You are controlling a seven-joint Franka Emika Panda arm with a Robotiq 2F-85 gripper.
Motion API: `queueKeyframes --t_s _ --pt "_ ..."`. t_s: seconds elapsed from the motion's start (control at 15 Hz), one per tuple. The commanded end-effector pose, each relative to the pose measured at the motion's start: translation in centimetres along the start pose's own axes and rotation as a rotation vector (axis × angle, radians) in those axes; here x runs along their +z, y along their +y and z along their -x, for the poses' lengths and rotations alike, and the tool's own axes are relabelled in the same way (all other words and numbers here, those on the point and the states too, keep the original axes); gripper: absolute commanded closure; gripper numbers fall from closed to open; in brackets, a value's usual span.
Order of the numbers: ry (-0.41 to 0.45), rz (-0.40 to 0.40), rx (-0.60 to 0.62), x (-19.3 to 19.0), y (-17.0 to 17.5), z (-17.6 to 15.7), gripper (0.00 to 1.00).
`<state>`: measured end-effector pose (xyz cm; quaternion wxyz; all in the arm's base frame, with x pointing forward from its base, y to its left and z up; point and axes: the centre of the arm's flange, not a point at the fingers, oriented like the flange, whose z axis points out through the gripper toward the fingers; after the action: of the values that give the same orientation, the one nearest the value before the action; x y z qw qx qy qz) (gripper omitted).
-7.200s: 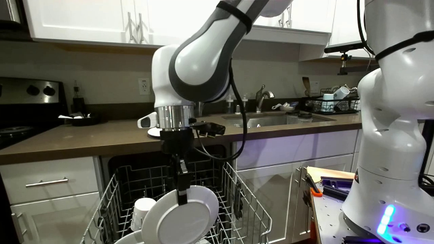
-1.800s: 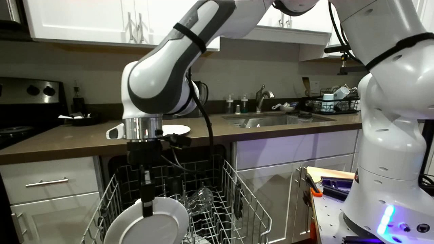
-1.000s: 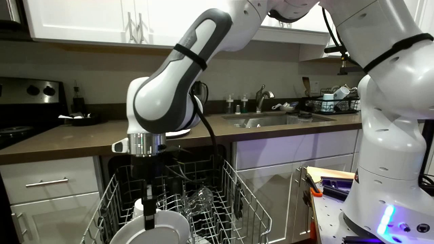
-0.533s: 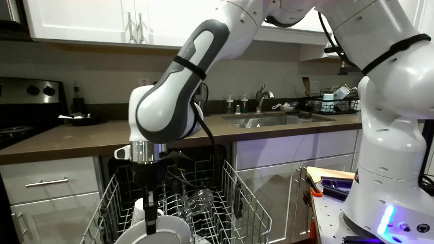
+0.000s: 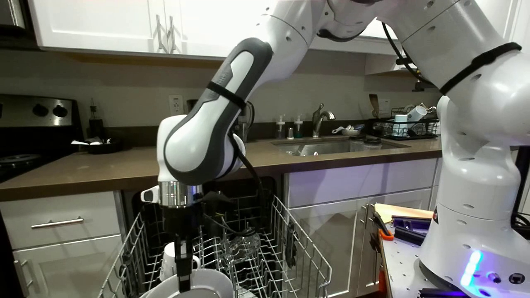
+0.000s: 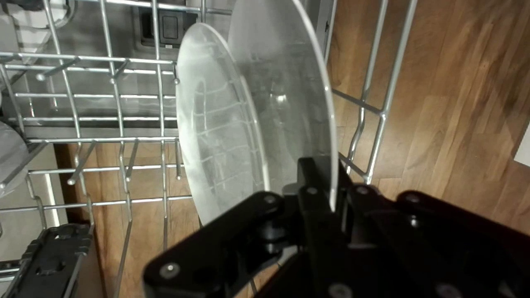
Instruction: Move the two plates from the right to the left side of the dishwasher rack then move the mug to the right side
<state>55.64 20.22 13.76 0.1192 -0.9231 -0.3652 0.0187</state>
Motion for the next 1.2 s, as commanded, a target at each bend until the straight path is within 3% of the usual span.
queueKeyframes --t_s 0.0,0.47,0.53,0.67,1.13 --pt "0.017 0.017 0.009 0.0 0.4 -1.4 0.98" --pt "0.020 0.046 -0.004 -0.1 0.7 -2.9 0.97" --pt "0.018 0.052 -0.006 -0.3 0.6 -2.9 0.67" --pt "0.014 0.064 -0.006 -0.8 0.2 -2.6 0.68" --pt "0.024 0.142 -0.016 -6.0 -2.2 -1.3 0.25"
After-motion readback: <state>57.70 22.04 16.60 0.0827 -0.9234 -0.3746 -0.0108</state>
